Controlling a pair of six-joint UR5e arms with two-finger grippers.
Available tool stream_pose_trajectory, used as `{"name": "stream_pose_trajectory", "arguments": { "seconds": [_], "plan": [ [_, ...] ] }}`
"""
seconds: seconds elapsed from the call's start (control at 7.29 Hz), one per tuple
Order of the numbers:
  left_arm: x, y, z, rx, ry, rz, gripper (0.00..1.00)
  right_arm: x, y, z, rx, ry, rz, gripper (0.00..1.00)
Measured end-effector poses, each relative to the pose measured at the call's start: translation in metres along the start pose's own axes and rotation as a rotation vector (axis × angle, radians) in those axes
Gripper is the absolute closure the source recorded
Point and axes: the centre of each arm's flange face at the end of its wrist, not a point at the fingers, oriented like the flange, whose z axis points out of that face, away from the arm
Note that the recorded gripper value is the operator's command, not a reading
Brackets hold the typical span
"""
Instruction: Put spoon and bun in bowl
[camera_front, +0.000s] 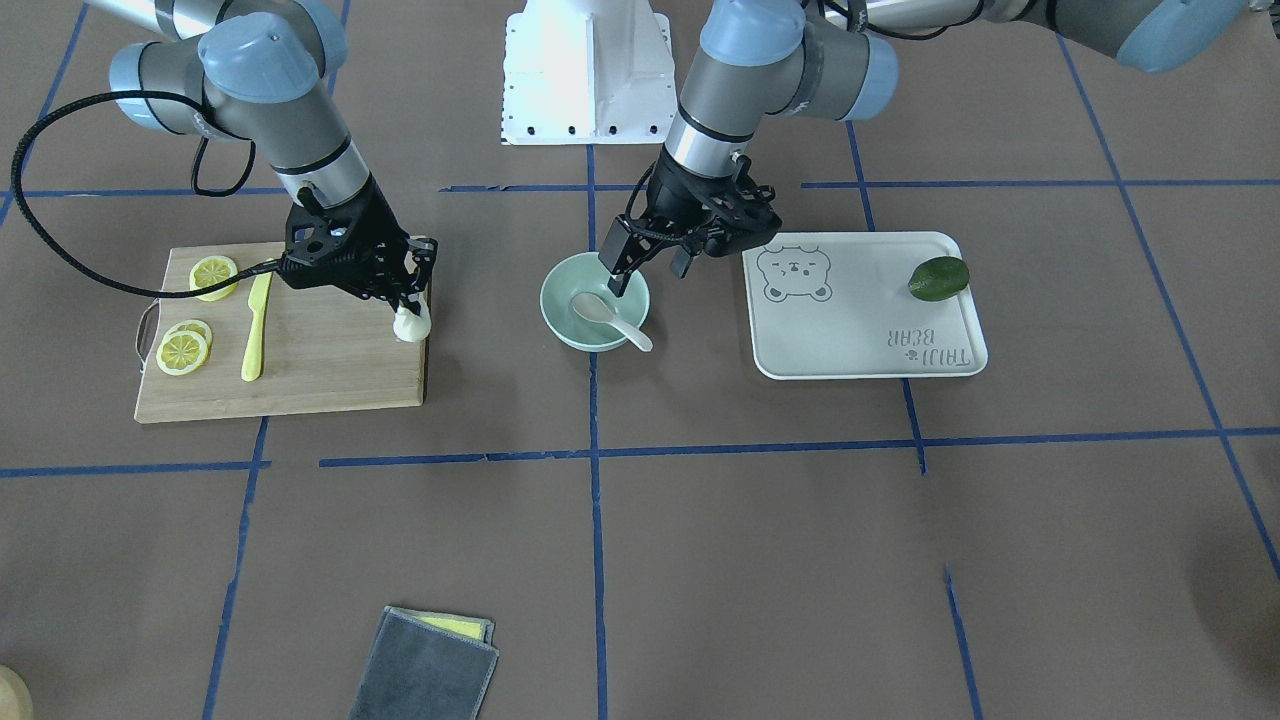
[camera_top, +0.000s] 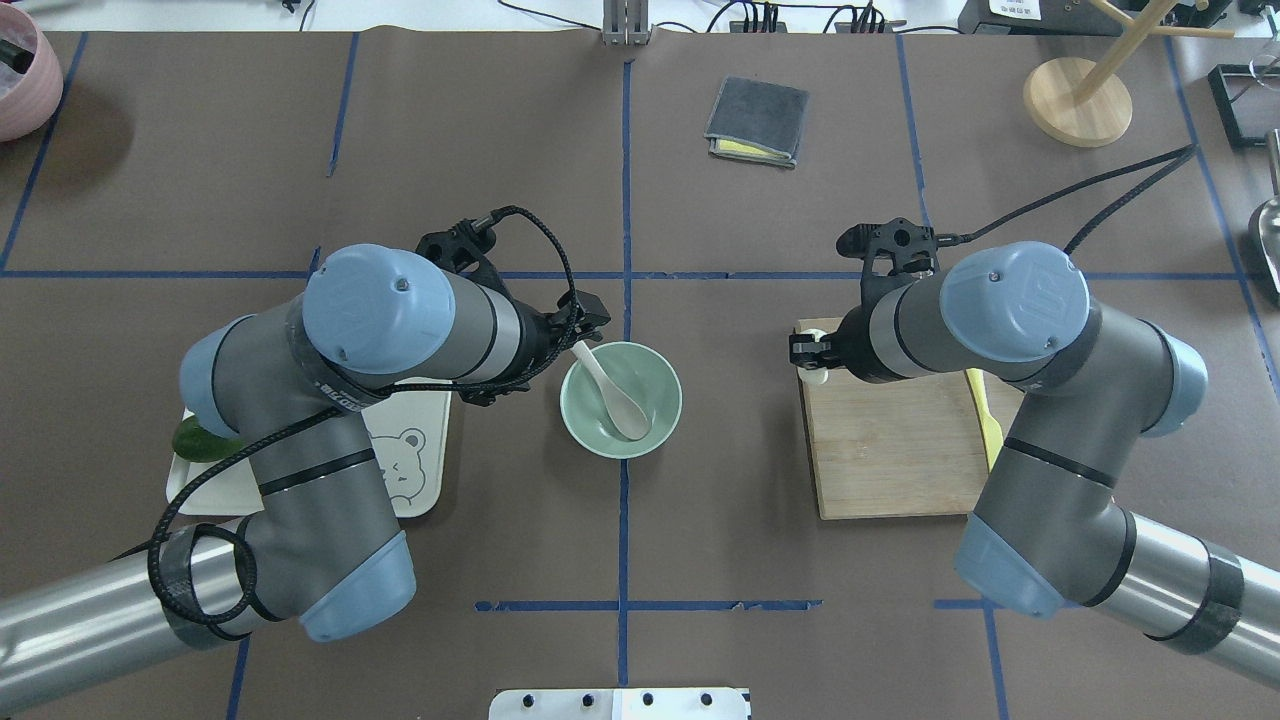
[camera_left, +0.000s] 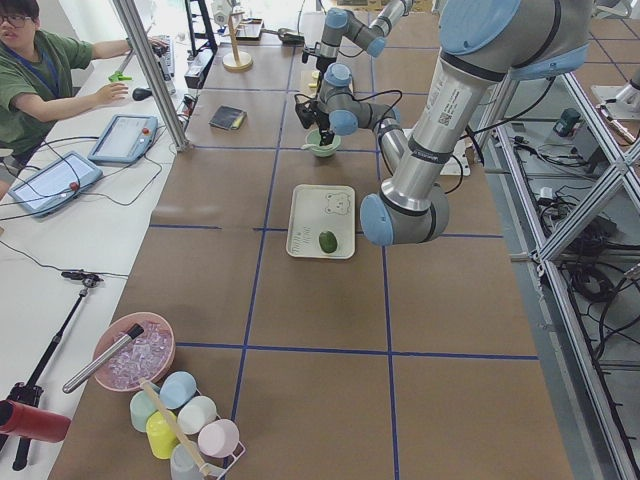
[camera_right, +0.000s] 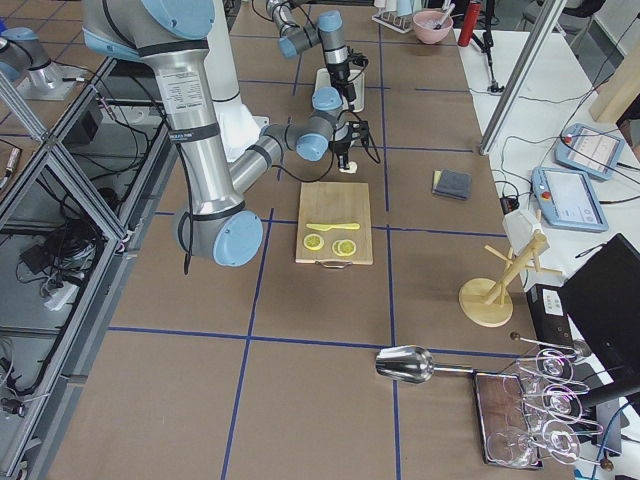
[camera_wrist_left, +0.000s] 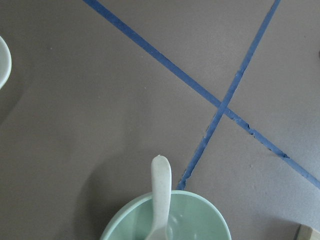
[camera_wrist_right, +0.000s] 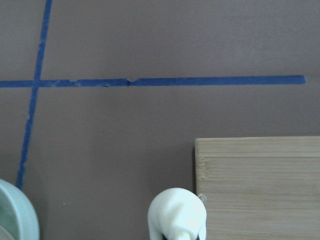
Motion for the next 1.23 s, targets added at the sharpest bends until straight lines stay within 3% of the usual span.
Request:
{"name": "stream_pose_trajectory", "arguments": {
  "seconds": [0.41,0.82,0.96,1.1,1.23],
  "plan": [
    [-0.019,-0.051,-0.038,0.049,-0.069,0.189,0.00,-0.083,-0.023,-0.025,0.012,-0.042,0.020,1.00],
    [-0.080,-0.116,-0.071,0.069,-0.129,0.340,0.00,-0.159,-0.022,-0.010,-0.003,-0.077,0.061,1.00],
    [-0.101,-0.135,-0.080,0.084,-0.155,0.396,0.00,-0.175,-0.012,0.000,-0.006,-0.073,0.060,0.77],
    [-0.123,-0.155,-0.091,0.098,-0.183,0.454,0.00,-0.185,0.000,0.009,-0.010,-0.066,0.054,0.07],
    [-0.143,-0.174,-0.103,0.099,-0.207,0.507,0.00,-0.189,0.008,0.015,-0.013,-0.061,0.049,0.00]
  ]
}}
